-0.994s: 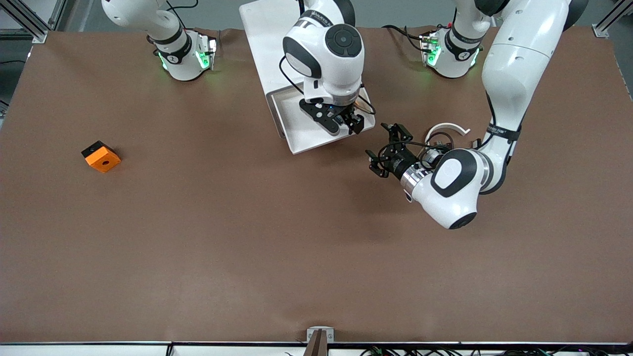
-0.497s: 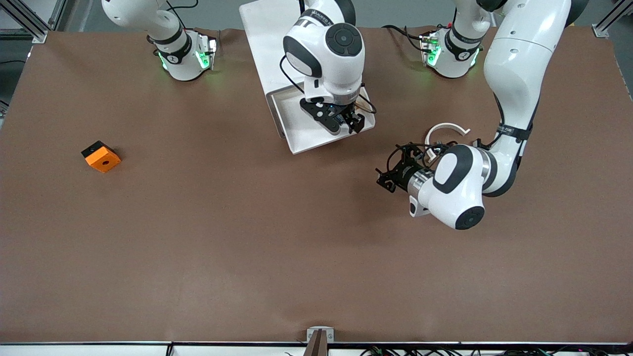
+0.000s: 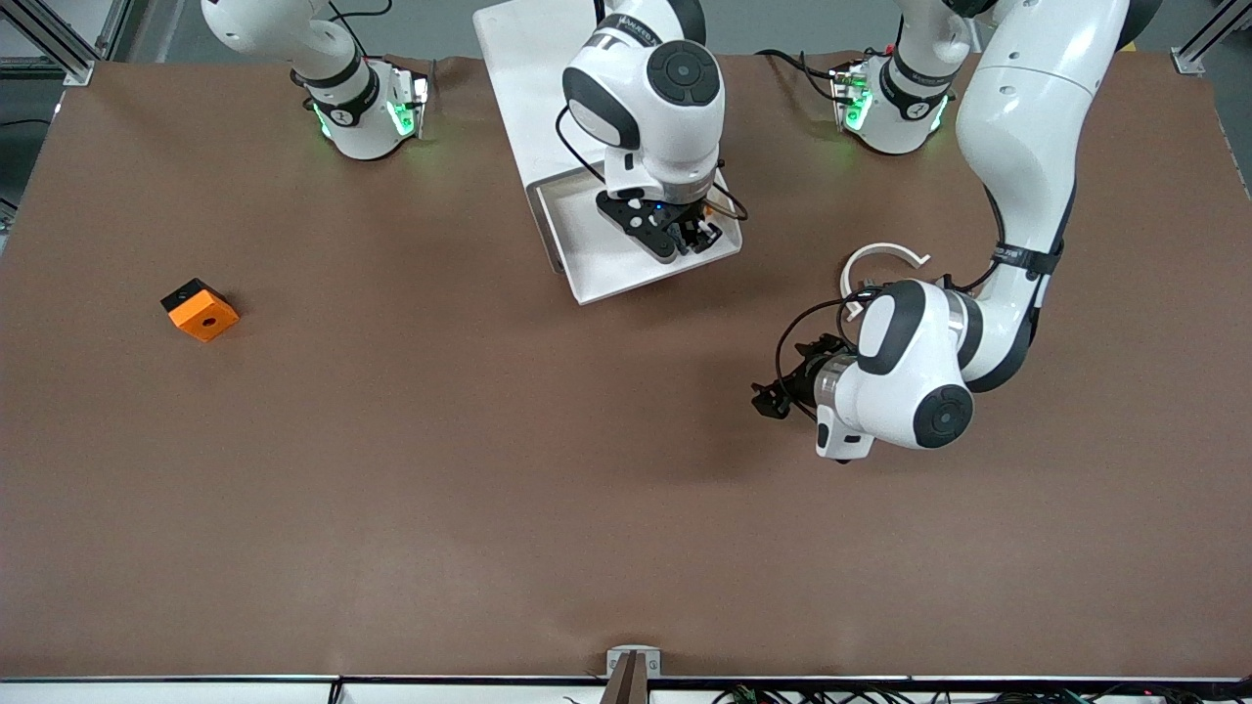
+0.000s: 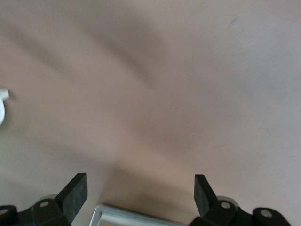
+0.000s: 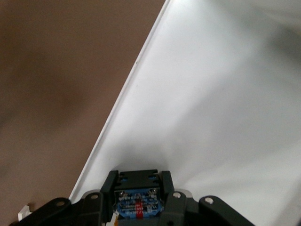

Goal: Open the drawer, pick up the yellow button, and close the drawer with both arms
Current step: 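Lift the button out with the right gripper while the left gripper releases, then set the button beside the orange block while the left gripper pushes the drawer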

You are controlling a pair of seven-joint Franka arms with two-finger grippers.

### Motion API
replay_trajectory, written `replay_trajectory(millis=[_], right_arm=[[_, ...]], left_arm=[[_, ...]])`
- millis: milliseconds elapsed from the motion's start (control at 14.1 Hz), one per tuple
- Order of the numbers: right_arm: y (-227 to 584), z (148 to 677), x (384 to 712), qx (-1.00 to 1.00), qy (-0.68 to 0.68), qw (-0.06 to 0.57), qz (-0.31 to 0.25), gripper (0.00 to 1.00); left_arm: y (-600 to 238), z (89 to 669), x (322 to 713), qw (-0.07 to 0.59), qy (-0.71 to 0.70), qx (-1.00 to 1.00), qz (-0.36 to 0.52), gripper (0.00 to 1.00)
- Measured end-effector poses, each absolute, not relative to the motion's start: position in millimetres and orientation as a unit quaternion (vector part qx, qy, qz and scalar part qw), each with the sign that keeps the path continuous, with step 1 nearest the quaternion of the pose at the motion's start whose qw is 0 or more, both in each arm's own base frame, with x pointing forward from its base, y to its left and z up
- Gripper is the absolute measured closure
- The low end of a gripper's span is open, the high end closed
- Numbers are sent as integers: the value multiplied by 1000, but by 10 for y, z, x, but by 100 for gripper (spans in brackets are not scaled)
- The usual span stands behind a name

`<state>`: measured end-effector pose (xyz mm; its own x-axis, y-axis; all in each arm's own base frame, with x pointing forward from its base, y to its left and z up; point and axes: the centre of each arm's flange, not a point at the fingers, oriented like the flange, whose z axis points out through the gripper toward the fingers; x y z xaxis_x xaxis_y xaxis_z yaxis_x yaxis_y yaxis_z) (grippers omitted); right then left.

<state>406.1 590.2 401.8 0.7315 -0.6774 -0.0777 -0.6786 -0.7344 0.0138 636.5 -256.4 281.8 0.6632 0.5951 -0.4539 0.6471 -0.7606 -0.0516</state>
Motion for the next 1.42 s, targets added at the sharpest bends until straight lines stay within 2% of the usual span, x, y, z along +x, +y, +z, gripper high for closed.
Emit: replay_trajectory(millis=[213,497,781,1065,1207,1420], right_arm=[[5849,4293,4259,-920,385,38,54,58],[5416,4841,4831,-921,382,64,53,58],[4590,5001,5533,-951,300,64,42,58],[3525,4833,6213,-971,227,52,46,58],[2947,4551,6486,-975,209,44,55,58],[2052,4091,6819,-984,176,17,33,58]], left_arm=[[-2559,3012,6493,60,331,921,-196,0],[-2665,3144,6580,60,300,941,-144,0],[-2723,3297,6613,53,283,951,-113,0],[-2908,3583,6534,44,256,962,-80,0],[-3171,3683,6404,30,225,972,-61,0],[-3531,3715,6210,24,194,979,-56,0]])
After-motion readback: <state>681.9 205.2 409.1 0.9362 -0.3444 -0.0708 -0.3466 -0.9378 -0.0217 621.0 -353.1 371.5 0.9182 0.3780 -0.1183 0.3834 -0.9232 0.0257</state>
